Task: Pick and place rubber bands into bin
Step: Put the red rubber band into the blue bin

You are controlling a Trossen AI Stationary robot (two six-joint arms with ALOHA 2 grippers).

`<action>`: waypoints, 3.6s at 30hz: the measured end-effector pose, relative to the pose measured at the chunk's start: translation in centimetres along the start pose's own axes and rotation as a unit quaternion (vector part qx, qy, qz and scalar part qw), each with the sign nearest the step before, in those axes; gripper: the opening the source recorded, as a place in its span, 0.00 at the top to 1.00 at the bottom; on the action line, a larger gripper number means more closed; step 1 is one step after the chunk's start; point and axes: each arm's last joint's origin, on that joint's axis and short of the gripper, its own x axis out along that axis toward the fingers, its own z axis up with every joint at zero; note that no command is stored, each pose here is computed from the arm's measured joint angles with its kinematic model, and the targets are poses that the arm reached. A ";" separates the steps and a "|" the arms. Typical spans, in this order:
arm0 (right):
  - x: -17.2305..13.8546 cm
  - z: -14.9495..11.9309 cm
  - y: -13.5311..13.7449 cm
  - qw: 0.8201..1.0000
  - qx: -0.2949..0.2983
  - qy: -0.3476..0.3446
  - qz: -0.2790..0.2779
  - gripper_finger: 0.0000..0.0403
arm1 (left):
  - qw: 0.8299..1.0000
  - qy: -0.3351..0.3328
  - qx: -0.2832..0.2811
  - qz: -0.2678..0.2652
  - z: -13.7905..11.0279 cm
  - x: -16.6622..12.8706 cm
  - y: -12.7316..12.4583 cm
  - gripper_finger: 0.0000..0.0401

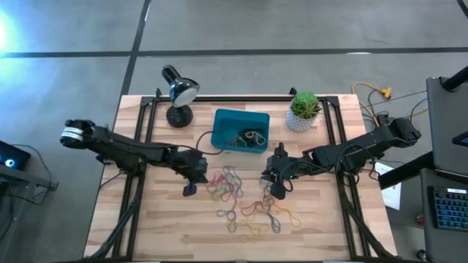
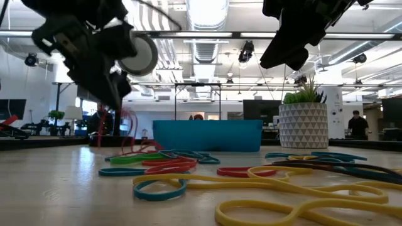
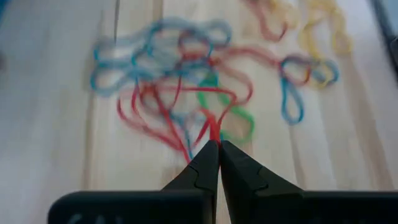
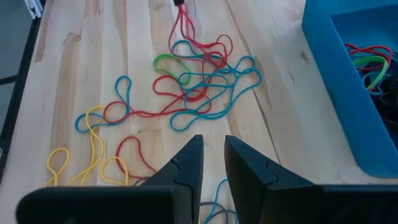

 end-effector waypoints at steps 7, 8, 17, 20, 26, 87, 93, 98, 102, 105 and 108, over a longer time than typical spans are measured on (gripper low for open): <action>0.0 0.0 0.0 1.000 0.000 0.000 0.000 0.86 | 0.997 0.071 -0.024 -0.026 -1.2 1.2 0.2 0.97; 0.0 0.0 0.0 1.000 0.000 0.000 0.000 0.86 | 0.997 0.074 -0.024 -0.028 -1.2 1.2 0.2 0.95; 0.0 0.0 0.0 1.000 -0.002 0.001 0.000 0.86 | 0.995 0.088 -0.028 -0.026 -1.5 0.4 0.1 0.73; 0.0 -0.1 0.0 1.000 -0.002 0.001 0.000 0.86 | 0.996 0.082 -0.026 -0.025 -1.4 0.2 0.1 0.68; 0.1 -0.1 -0.1 1.000 -0.003 -0.001 -0.010 0.86 | 0.997 0.075 -0.021 0.020 -1.4 0.6 0.4 0.66; 0.2 -0.5 -0.3 1.000 -0.003 0.002 -0.015 0.86 | 0.986 -0.126 0.036 0.107 4.2 -9.1 -1.8 1.00; 0.2 -0.6 -0.3 1.000 -0.003 0.003 -0.016 0.86 | 0.969 -0.196 0.080 0.128 5.9 -11.5 -2.5 1.00; 0.3 -0.6 -0.4 1.000 -0.003 -0.002 -0.027 0.86 | 0.953 -0.218 0.098 0.189 6.9 -11.6 -2.3 1.00; 0.3 -0.6 -0.4 1.000 -0.003 -0.002 -0.027 0.86 | 0.942 -0.232 0.092 0.224 7.9 -10.7 -1.6 1.00; 0.3 -0.6 -0.4 1.000 -0.003 -0.003 -0.028 0.86 | 0.940 -0.223 0.081 0.247 8.5 -9.4 -0.6 1.00; 0.3 -0.6 -0.4 1.000 -0.003 -0.004 -0.027 0.86 | 0.934 -0.212 0.065 0.278 9.0 -7.9 0.6 1.00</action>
